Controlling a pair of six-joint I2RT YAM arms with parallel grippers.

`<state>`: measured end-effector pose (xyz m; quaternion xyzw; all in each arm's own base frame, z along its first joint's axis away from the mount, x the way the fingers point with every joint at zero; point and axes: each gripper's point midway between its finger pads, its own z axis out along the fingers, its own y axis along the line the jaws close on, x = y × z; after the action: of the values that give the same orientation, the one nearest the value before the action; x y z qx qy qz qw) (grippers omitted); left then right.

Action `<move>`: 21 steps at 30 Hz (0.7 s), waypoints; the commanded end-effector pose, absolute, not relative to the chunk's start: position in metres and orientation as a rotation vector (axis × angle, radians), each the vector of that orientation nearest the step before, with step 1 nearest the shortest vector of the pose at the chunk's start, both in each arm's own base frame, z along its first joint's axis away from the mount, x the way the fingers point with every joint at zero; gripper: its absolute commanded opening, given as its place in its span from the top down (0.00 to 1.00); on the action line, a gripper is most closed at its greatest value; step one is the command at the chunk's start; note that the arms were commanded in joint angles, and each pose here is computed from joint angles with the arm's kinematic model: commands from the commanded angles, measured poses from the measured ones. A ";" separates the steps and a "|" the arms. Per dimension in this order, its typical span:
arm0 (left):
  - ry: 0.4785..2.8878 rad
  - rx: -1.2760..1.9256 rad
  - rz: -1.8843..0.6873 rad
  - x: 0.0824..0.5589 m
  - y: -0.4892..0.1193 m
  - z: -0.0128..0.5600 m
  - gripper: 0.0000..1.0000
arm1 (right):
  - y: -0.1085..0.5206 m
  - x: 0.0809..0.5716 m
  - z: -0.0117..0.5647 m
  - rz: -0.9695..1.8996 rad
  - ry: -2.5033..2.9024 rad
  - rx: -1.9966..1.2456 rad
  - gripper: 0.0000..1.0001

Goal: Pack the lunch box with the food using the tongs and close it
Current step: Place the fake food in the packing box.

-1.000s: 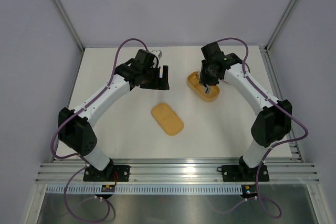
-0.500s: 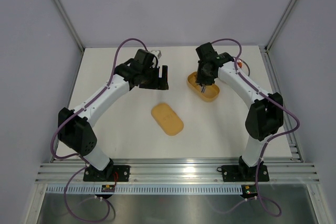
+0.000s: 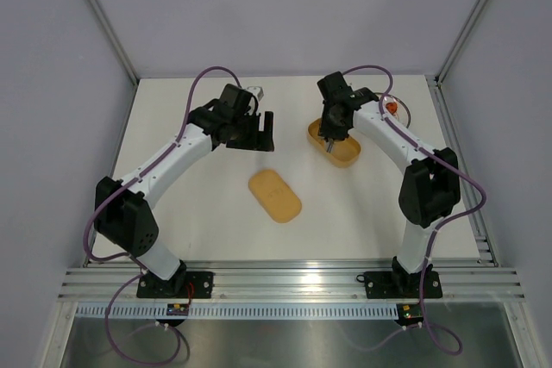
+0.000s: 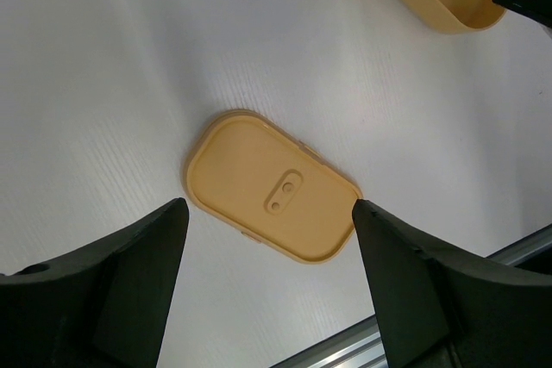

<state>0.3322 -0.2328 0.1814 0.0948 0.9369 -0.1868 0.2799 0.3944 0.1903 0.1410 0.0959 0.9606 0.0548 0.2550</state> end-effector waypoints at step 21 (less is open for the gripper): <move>2.441 0.252 -0.515 0.331 -0.225 0.199 0.18 | 0.206 0.405 0.192 0.224 2.457 0.264 0.51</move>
<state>0.3276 -0.2267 0.1802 0.0921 0.9377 -0.1850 0.2794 0.3960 0.2039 0.1456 0.0925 0.9571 0.0680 0.2659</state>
